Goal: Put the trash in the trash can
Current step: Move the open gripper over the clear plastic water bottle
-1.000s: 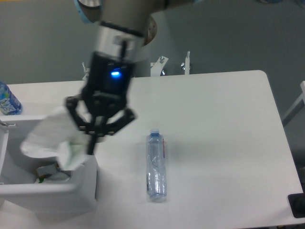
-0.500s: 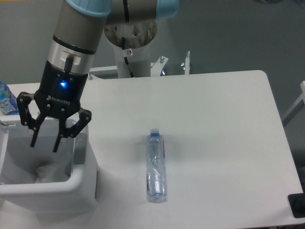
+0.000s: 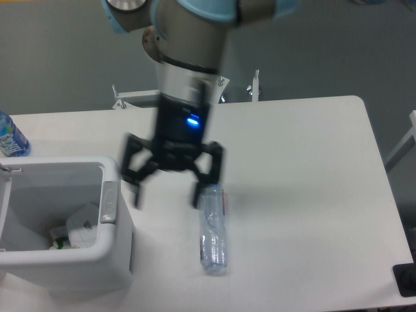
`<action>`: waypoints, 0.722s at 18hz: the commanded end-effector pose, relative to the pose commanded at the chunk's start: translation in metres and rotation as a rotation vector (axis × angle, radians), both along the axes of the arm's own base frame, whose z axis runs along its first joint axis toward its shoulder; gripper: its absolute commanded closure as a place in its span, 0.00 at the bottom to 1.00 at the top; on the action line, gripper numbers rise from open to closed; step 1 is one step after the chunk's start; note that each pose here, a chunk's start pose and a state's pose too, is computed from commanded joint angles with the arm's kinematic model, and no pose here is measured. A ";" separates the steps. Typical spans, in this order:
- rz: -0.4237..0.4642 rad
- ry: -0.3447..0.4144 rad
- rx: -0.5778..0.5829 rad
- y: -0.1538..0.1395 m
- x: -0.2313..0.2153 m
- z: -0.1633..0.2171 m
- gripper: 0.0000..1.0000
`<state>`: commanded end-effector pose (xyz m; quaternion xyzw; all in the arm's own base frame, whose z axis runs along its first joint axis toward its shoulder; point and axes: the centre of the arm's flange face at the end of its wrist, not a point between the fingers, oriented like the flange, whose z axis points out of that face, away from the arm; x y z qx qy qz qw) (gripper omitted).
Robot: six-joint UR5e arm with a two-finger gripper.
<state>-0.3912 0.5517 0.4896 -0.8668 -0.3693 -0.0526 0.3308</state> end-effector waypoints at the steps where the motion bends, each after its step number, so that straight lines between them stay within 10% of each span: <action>1: -0.013 0.001 -0.021 0.000 -0.011 -0.015 0.00; 13: -0.312 0.057 -0.341 -0.011 -0.052 -0.188 0.00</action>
